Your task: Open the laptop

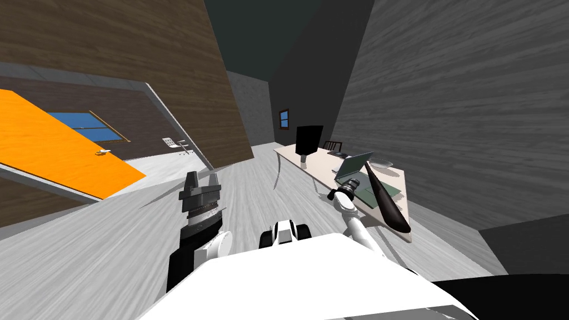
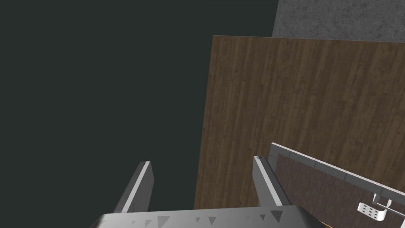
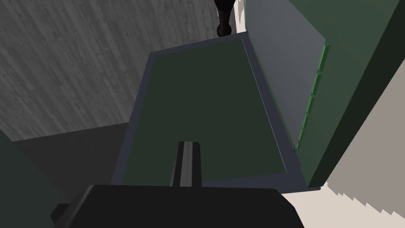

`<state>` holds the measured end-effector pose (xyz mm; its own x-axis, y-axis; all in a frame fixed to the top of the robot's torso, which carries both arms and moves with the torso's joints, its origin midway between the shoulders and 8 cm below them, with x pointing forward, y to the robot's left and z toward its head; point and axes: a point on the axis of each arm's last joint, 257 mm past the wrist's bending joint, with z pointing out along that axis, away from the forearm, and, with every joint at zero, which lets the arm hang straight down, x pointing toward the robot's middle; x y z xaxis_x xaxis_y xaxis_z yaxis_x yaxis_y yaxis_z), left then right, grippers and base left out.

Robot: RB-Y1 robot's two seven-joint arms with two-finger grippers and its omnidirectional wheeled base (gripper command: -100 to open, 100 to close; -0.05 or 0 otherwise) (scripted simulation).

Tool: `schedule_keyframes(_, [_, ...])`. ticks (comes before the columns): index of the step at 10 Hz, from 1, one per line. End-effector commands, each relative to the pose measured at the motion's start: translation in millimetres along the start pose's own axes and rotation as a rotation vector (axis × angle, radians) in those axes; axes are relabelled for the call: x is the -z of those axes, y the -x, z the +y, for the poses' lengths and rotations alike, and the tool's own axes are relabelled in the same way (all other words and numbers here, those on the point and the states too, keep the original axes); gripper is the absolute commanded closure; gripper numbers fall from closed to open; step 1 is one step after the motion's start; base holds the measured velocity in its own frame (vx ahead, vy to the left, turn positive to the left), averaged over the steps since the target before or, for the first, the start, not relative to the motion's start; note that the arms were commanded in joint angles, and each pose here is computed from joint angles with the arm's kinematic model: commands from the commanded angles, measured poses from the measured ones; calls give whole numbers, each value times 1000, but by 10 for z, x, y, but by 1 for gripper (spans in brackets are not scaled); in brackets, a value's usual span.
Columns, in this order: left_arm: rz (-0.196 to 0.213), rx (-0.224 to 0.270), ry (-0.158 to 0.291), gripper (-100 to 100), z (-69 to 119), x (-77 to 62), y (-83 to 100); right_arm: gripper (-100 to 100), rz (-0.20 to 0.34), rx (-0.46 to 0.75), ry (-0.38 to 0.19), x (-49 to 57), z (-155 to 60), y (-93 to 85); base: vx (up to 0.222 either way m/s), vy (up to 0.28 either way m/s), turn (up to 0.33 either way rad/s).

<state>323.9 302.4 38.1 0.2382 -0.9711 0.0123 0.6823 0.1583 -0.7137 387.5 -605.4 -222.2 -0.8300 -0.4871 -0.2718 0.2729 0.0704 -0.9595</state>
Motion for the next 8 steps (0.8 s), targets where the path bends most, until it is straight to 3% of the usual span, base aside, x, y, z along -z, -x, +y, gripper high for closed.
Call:
schedule_keyframes(1, [0, 0, 0, 0, 0, 0, 0, 100, 3, 140, -95, -39, -254, 112, -15, 54, -109])
schedule_keyframes(3, [0, 0, 0, 0, 0, 0, 0, 100, -6, 226, -144, -24, -374, 160, -5, 16, 11])
schedule_keyframes(5, [0, 0, 0, 0, 0, 0, 0, 100, -3, 271, -144, -24, -374, 160, 0, -3, -1])
schedule_keyframes(6, [0, 0, 0, 0, 0, 0, 0, 100, -4, 335, -217, -40, -574, 322, -10, 38, -192])
schedule_keyframes(8, [0, 0, 0, 0, 0, 0, 0, 100, 14, 421, -275, -5, -716, 331, -17, 41, -52])
